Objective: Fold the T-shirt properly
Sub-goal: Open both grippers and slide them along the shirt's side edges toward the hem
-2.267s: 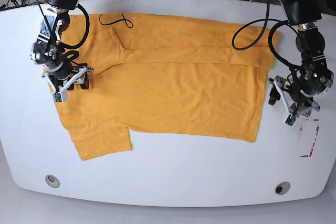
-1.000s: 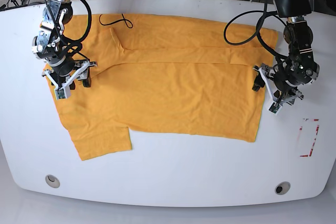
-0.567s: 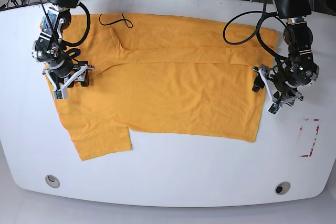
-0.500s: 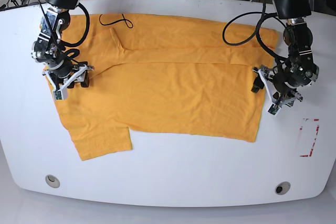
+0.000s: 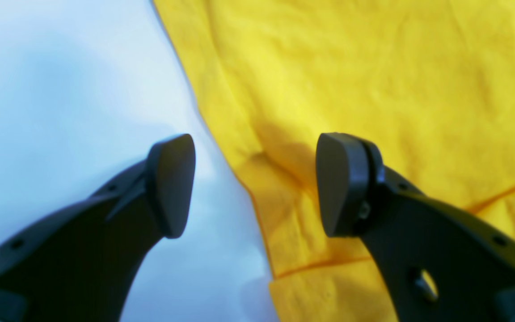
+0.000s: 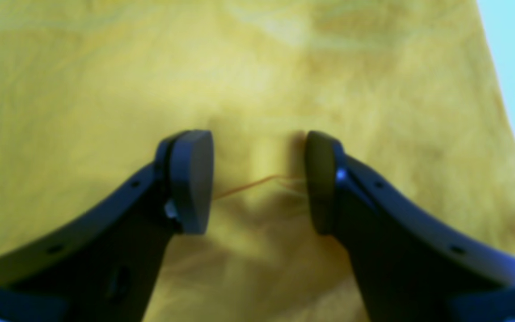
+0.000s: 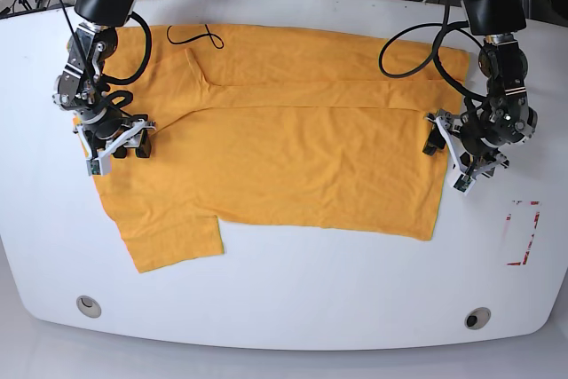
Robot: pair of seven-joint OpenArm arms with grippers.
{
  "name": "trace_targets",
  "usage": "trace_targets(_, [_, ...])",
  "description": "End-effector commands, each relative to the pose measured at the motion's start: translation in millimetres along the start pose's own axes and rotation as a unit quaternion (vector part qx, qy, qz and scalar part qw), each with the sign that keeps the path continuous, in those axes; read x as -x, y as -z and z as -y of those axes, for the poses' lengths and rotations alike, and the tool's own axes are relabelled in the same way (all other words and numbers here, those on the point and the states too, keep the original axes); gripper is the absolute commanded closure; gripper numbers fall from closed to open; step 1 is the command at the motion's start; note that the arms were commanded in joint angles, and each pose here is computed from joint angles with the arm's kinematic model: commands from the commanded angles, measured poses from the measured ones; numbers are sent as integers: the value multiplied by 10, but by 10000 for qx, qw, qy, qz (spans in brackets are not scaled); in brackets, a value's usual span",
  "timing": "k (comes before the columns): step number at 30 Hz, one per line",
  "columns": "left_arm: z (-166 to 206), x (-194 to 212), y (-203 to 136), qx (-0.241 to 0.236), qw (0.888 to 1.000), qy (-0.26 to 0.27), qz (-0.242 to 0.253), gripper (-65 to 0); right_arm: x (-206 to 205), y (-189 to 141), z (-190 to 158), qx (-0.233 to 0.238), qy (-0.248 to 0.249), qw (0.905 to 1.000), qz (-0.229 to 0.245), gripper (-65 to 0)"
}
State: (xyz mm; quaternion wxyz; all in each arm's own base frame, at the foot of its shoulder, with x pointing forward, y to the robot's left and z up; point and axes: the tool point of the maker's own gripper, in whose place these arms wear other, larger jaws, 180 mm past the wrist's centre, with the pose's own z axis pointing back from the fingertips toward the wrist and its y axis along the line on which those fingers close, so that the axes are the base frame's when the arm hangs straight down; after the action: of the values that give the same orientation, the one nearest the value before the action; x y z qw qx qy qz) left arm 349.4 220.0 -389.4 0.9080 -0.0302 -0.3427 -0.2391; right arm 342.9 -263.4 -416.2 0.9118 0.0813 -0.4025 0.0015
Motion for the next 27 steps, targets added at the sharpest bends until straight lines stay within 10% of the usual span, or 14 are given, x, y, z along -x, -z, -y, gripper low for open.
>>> trace_targets(1, [-109,-250,-111,-152,9992,138,350,-394,-120,-38,59,77,-164,9998,-19,-317])
trace_targets(27, [-141,-369,-207,-306,9983,351,356,-394,-472,-148,51,137,-434,9983,364,-322])
